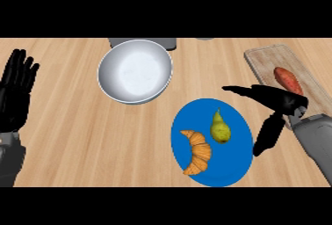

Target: Pick the pear from the plate and place it in the bowl

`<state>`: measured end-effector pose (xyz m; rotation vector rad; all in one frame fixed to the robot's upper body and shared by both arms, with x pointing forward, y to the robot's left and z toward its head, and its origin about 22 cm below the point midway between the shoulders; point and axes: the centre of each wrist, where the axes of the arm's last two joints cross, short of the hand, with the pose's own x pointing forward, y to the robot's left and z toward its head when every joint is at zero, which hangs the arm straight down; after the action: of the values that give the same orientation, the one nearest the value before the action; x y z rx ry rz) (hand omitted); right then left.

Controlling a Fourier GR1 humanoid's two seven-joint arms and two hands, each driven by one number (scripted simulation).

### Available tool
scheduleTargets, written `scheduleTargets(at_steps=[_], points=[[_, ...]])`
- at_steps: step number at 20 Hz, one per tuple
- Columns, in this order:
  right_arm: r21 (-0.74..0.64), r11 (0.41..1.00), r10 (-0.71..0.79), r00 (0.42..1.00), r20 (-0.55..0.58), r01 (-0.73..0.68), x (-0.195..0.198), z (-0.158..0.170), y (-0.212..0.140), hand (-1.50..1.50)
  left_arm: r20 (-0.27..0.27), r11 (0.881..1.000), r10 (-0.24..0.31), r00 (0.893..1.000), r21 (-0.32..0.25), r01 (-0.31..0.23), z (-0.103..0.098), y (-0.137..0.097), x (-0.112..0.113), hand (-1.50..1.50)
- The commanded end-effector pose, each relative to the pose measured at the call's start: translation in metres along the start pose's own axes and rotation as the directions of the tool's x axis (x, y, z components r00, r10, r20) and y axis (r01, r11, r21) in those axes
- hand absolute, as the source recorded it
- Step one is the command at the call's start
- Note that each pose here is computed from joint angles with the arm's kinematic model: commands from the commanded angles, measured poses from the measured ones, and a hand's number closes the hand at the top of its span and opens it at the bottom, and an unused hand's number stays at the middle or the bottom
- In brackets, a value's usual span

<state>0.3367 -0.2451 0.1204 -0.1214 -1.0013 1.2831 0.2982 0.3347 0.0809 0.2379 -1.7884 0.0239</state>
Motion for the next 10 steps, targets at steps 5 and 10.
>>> scheduleTargets(at_steps=[5, 10], points=[[-0.011, 1.0, -0.001, 1.0, -0.007, 0.001, -0.037, -0.008, 0.015, -1.5, -0.006, 1.0, 0.0, 1.0, 0.012, 0.0, -0.006, -0.004, 0.01, 0.0], [-0.016, 1.0, -0.003, 0.999, 0.051, 0.004, -0.026, -0.036, 0.04, -1.5, 0.003, 1.0, 0.002, 1.0, -0.005, -0.002, 0.001, -0.017, -0.007, 0.0]])
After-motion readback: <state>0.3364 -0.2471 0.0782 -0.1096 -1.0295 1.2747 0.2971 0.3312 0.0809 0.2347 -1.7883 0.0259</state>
